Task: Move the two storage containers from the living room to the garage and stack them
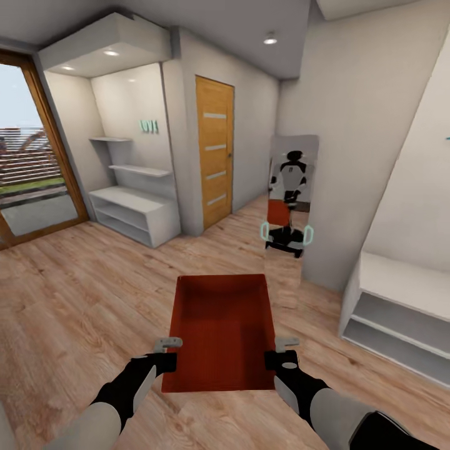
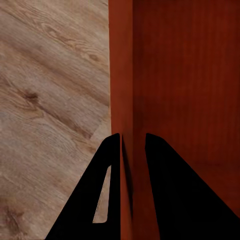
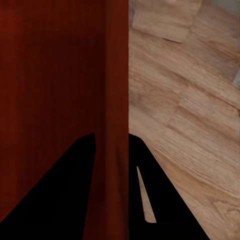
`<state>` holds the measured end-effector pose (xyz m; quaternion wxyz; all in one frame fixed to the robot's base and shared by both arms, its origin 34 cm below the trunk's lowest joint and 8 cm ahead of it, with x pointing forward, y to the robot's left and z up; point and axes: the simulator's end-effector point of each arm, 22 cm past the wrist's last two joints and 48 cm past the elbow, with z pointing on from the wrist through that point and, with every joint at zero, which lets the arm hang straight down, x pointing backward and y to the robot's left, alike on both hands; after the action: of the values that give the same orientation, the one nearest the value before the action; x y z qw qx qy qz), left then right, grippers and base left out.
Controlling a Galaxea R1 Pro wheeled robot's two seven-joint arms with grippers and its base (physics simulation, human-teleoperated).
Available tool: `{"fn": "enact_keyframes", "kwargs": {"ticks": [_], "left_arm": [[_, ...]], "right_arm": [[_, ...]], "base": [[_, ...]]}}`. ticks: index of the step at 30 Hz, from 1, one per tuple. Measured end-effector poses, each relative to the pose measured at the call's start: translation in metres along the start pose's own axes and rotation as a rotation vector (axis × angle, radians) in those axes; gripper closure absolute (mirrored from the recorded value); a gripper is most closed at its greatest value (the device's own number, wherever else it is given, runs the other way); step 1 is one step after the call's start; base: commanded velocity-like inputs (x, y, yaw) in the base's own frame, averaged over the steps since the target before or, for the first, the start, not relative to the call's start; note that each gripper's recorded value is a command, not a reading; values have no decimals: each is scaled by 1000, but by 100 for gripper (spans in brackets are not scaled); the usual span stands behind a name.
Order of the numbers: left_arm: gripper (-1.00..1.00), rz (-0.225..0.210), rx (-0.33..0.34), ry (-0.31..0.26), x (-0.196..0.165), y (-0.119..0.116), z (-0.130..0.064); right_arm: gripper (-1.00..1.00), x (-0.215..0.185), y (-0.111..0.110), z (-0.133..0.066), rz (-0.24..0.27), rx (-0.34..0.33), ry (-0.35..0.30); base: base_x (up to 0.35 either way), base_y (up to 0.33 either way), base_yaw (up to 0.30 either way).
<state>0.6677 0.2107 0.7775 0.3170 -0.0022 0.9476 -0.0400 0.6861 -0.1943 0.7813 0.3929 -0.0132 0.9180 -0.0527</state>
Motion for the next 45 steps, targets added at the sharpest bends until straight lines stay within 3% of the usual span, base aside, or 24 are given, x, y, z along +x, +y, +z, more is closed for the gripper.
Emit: {"fn": "enact_keyframes", "kwargs": {"ticks": [17,37,45], "left_arm": [[100,0,0,0,0,0,0],[100,-1,0,0,0,1,0],[100,-1,0,0,0,0,0]], "right_arm": [[100,0,0,0,0,0,1],[100,0,0,0,0,0,0],[100,0,0,0,0,1,0]], "base": [[321,0,94],[322,0,258],[321,0,22]]}}
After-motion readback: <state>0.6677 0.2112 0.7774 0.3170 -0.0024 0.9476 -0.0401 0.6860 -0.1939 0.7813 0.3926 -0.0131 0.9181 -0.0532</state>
